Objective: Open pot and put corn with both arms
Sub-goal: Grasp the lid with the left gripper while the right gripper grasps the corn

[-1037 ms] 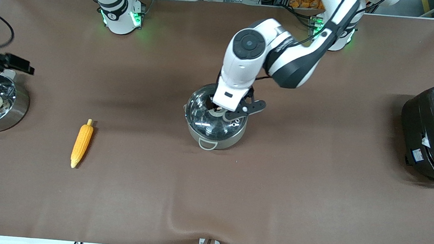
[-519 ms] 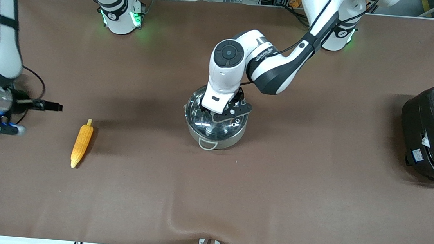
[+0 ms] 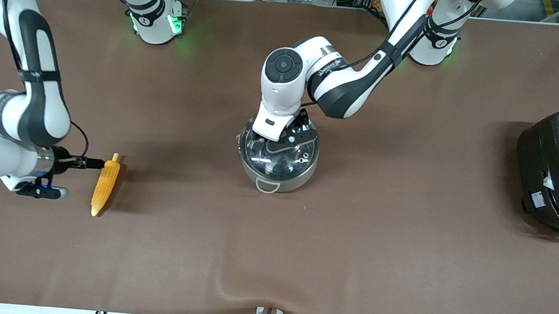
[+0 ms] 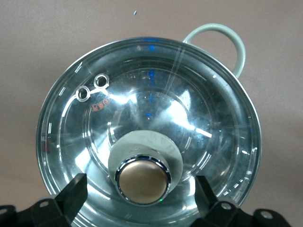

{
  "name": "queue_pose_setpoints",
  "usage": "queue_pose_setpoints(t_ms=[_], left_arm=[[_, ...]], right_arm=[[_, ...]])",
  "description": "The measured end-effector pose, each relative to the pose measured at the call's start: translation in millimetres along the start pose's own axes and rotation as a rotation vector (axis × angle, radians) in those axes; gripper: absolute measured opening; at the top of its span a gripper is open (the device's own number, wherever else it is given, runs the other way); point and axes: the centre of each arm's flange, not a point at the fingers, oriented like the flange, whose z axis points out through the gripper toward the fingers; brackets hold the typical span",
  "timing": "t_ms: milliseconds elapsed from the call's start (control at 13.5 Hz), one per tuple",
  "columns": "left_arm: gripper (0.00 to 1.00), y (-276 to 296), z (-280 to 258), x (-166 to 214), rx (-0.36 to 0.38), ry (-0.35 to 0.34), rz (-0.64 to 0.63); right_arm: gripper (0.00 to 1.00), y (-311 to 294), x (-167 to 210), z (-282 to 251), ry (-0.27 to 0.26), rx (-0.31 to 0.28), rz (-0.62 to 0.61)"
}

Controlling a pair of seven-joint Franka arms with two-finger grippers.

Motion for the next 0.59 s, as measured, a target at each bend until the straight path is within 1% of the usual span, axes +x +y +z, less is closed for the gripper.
queue_pose_setpoints(t_ms=[296,370,593], left_arm=[[1.00,-0.3,1.6,0.7,0.003,0.000,-0.002],[1.00,-0.5,2.4,1.4,0.004,0.000,-0.003],[0.97,-1.2,6.5,3.4,0.010,-0.001,-0.006]], right_arm=[[1.00,3.4,12.9,40.4,-0.027,0.010,0.010],[1.00,4.1,15.4,45.1,-0.020,0.009,0.011],[1.00,7.1,26.2,61.7,0.026,0.002,0.013]])
